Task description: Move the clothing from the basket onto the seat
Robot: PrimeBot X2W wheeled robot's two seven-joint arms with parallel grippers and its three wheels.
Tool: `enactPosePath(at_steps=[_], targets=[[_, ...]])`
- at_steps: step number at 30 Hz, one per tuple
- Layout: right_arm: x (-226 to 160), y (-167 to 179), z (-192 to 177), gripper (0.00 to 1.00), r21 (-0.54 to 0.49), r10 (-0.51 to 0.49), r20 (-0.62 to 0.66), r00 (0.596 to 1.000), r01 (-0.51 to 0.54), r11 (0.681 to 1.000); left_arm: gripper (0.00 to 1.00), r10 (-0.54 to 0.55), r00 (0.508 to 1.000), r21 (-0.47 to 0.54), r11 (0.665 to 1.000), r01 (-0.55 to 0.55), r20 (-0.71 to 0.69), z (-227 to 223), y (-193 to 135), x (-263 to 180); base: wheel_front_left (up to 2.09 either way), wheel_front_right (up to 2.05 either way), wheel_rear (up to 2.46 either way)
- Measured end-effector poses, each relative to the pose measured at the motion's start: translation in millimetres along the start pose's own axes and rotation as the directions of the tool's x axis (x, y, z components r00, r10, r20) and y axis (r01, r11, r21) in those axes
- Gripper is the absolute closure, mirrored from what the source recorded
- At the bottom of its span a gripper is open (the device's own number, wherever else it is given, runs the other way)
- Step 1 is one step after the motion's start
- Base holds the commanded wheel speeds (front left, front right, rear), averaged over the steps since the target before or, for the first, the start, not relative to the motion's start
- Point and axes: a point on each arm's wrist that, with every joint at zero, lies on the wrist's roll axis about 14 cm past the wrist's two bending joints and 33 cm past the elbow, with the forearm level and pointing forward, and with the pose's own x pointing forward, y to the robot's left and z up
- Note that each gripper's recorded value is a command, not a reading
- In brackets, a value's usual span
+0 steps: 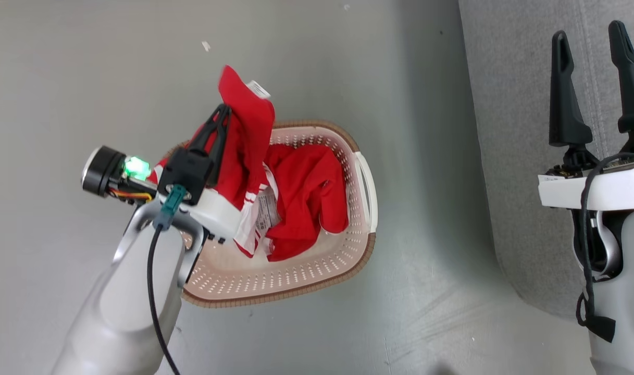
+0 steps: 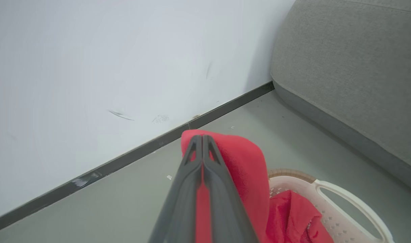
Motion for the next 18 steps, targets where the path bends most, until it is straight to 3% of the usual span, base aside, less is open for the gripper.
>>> enactPosePath(at_steps=[18], targets=[[-30, -6, 46, 0.00, 0.012, -0.027, 0.051, 0.998, 0.026, 1.000, 1.00, 0.051, 0.993, 0.001, 0.999, -0.052, 0.107, 58, 3, -71, 0.00, 0.00, 0.00]])
